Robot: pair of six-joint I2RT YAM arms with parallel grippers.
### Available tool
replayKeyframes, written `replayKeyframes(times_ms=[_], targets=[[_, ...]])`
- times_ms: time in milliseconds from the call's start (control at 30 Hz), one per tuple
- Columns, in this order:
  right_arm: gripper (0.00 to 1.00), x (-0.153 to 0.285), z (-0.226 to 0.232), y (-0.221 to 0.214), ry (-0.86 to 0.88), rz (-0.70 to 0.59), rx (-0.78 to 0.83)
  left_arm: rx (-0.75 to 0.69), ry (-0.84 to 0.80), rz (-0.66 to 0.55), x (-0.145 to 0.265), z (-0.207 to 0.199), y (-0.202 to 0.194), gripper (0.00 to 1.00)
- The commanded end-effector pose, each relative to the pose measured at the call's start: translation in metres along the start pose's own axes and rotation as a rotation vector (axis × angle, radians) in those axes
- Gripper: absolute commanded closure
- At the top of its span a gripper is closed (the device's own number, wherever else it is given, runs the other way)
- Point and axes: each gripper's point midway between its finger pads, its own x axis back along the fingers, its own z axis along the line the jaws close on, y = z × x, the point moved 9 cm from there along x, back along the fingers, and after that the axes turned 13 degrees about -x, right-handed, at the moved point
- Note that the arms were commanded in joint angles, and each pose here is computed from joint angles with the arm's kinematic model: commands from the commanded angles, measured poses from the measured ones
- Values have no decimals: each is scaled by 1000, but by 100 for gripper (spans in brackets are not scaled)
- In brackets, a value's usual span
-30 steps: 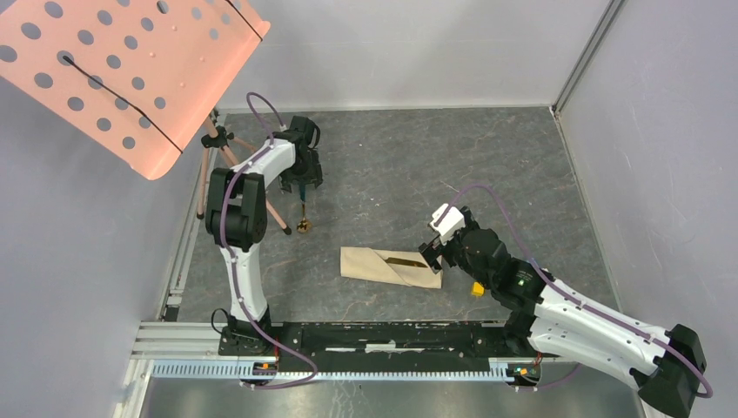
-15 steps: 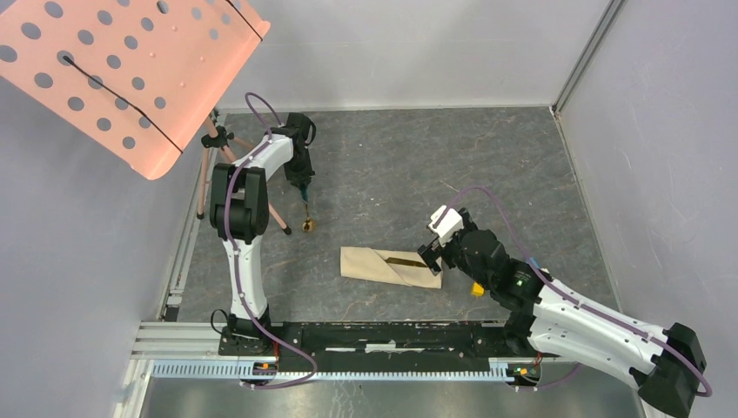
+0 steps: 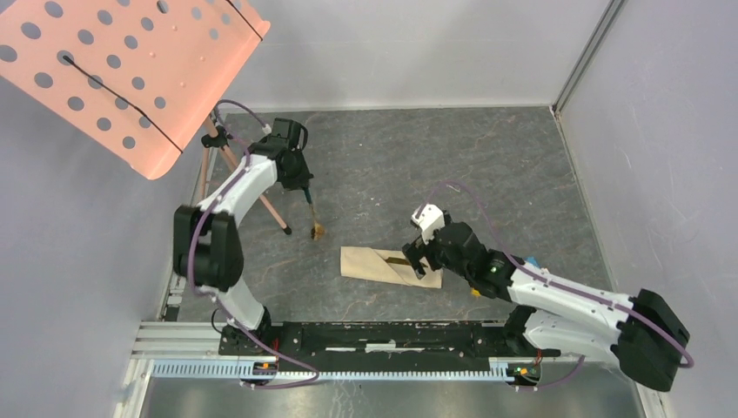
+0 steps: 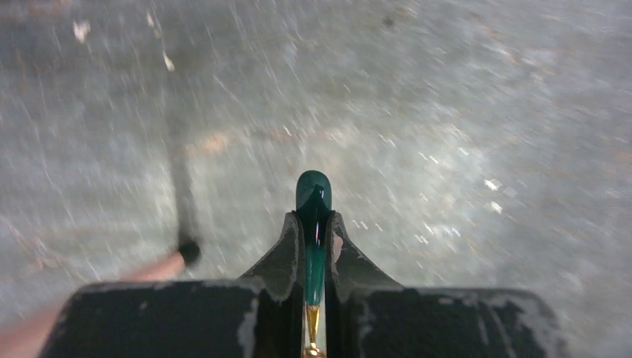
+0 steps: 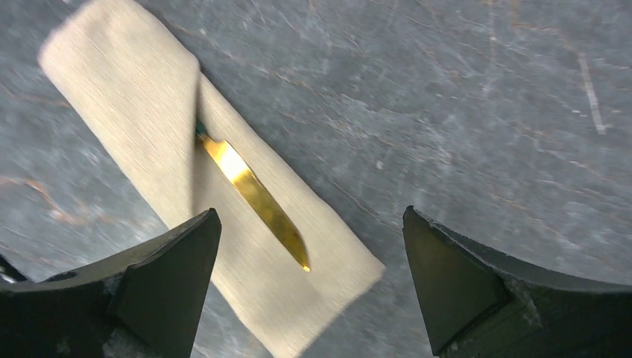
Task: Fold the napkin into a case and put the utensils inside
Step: Pick up the spoon from the center of the board, then pass from the left arm to the right
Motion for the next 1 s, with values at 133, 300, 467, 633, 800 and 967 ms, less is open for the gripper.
replayKeyframes(times_ms=[133, 300, 467, 633, 800, 967], targets=[[6, -20, 62, 68, 285, -229, -489, 450, -234, -376, 91, -67, -38, 98], [9, -23, 93, 73, 165, -313, -318, 605, -522, -395, 109, -87, -55, 98], [19, -27, 93, 64, 87, -344, -310, 693, -594, -403, 126, -82, -60, 98], [31, -26, 99, 63, 3, -372, -280, 780, -655, -333, 130, -82, -68, 98], [38, -18, 103, 66, -52, -428, -263, 849, -667, -300, 125, -79, -76, 98], [48, -12, 107, 67, -85, -475, -263, 875, -642, -297, 126, -75, -80, 98]])
